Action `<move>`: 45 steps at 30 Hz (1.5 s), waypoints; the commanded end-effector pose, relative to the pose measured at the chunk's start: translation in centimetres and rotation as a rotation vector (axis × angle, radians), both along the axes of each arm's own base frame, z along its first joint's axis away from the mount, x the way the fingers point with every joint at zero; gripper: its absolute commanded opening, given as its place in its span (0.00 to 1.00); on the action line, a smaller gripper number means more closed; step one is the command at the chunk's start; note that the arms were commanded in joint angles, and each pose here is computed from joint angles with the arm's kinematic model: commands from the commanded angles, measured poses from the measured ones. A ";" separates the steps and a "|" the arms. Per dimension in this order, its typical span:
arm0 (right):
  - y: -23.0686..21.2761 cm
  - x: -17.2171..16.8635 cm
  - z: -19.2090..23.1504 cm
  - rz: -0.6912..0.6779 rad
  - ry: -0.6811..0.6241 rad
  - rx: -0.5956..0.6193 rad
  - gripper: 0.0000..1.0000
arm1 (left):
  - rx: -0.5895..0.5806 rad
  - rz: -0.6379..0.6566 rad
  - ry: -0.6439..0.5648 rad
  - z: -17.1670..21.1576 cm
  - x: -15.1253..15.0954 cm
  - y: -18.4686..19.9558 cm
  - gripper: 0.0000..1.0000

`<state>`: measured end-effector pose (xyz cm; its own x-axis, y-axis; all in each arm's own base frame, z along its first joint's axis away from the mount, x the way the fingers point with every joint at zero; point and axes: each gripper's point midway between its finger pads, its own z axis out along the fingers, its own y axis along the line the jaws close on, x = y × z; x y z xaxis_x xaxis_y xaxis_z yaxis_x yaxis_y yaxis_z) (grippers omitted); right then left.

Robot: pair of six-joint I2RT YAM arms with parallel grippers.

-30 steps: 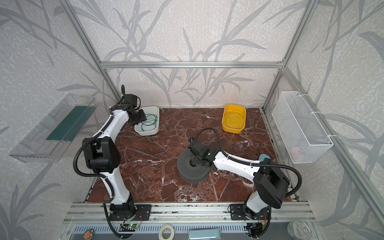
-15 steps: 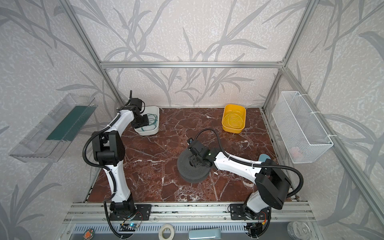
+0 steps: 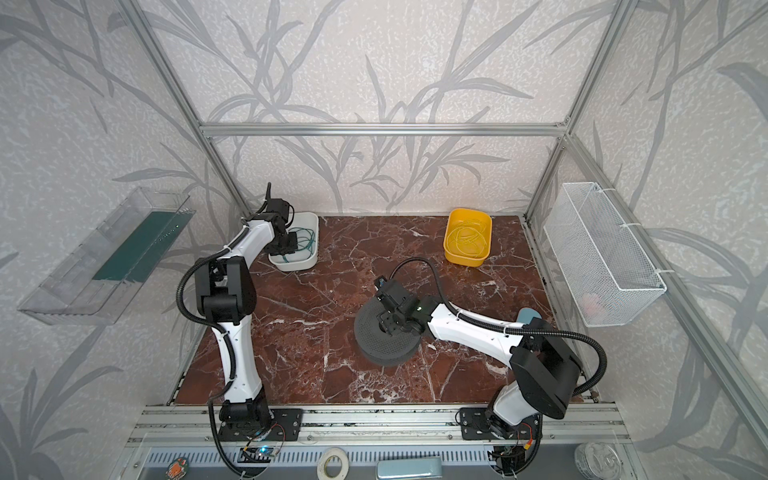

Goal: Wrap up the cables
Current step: 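Lower the left gripper into the white tub and grasp the green cable, then lift the green cable with left gripper while right gripper releases spool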

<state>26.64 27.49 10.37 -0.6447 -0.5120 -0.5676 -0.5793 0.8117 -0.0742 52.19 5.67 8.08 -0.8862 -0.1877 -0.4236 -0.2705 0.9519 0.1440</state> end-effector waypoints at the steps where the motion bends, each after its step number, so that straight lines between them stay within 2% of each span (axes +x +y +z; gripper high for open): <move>1: -0.4 -0.4 0.4 -0.005 -0.007 0.007 0.72 | 0.041 -0.045 -0.017 0.3 0.5 0.1 0.25; 3: -0.5 -0.4 0.5 -0.007 -0.008 0.005 0.71 | 0.036 -0.043 -0.021 0.3 0.4 0.1 0.14; 5: -0.4 -0.4 0.6 -0.009 -0.009 0.012 0.71 | 0.035 -0.043 -0.027 0.6 0.4 0.1 0.08; 9: -0.3 -0.5 0.8 -0.008 -0.007 0.023 0.70 | 0.050 -0.037 -0.046 1.7 0.2 0.2 0.00; 22: -0.4 -1.0 2.2 -0.006 -0.016 0.073 0.70 | 0.028 -0.087 -0.262 12.6 -0.4 -1.6 0.00; 25: -0.4 -1.2 2.7 -0.005 -0.020 0.092 0.70 | 0.037 -0.102 -0.295 15.2 -1.0 -2.6 0.00; 30: -0.9 -1.3 4.1 -0.018 -0.049 0.120 0.70 | -0.033 -0.164 -0.369 19.2 -2.6 -6.0 0.00; 34: -2.4 -0.8 6.7 -0.073 -0.134 0.163 0.69 | -0.161 -0.295 -0.458 21.8 -4.8 -11.6 0.00; 37: -4.2 -0.2 9.8 -0.140 -0.182 0.258 0.68 | -0.310 -0.447 -0.518 22.3 -7.1 -17.1 0.00; 39: -5.5 0.0 12.1 -0.186 -0.188 0.372 0.66 | -0.436 -0.506 -0.562 22.4 -8.9 -19.8 0.00; 42: -7.2 0.4 15.8 -0.238 -0.195 0.597 0.59 | -0.655 -0.526 -0.650 22.6 -11.3 -22.3 0.00; 45: -8.4 0.7 19.3 -0.259 -0.210 0.817 0.53 | -0.788 -0.553 -0.702 22.3 -13.5 -24.1 0.00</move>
<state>27.80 18.24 27.22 -0.5172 0.1066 -0.8492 -0.3601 0.8730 0.3289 39.51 -15.70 27.24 -0.6088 -0.1650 -0.7760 0.2952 0.8608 -0.4147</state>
